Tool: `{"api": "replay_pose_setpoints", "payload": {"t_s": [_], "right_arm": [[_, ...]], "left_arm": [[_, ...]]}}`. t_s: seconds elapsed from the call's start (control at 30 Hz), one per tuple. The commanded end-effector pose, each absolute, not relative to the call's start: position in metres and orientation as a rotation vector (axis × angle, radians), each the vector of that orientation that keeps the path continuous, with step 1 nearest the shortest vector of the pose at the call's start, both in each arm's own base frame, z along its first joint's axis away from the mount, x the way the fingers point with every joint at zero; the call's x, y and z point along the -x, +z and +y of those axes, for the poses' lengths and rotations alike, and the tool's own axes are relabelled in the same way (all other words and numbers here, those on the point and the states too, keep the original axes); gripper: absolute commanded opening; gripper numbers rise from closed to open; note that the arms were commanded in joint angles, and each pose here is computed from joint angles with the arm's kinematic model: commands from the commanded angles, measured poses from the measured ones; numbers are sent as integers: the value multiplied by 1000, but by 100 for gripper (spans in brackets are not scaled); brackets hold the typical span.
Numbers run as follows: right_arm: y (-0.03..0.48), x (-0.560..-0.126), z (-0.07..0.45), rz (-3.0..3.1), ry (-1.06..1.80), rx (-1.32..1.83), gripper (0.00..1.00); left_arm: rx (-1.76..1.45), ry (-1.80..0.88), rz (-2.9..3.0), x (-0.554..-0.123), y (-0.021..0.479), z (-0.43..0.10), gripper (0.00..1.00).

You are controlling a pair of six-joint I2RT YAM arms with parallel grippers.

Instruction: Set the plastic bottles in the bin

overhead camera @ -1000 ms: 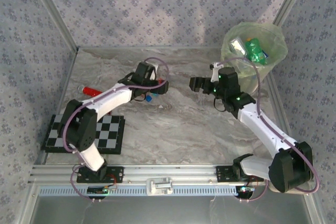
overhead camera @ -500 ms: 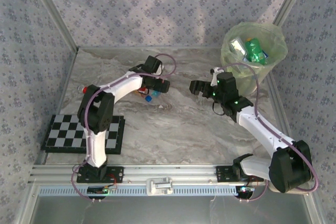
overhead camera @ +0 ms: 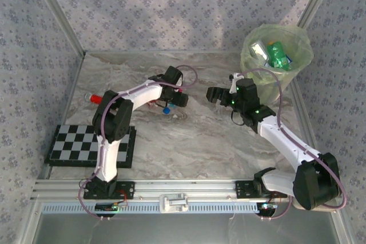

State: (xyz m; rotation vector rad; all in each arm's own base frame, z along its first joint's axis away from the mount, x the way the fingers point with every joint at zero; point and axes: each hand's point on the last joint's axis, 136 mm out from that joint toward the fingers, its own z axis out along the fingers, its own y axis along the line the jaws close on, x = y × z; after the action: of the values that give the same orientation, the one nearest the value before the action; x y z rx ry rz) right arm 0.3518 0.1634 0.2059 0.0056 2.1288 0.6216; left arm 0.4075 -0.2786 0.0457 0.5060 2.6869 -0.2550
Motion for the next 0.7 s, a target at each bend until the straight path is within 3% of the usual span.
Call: {"api": "replay_pose_setpoints", "payload": {"t_s": [0.0, 0.1, 0.3, 0.67], "right_arm": [[210, -353, 167, 2114, 623, -5, 100], [213, -355, 168, 2118, 620, 7, 100], [215, -358, 170, 2112, 628, 9, 100], [239, -358, 184, 2063, 755, 23, 100]], "left_arm": [[-487, -211, 2742, -399, 30, -271, 80], [-487, -203, 2758, -397, 23, -271, 77], [-497, -187, 2767, -391, 16, -271, 48], [-500, -394, 2513, -376, 79, -292, 44]]}}
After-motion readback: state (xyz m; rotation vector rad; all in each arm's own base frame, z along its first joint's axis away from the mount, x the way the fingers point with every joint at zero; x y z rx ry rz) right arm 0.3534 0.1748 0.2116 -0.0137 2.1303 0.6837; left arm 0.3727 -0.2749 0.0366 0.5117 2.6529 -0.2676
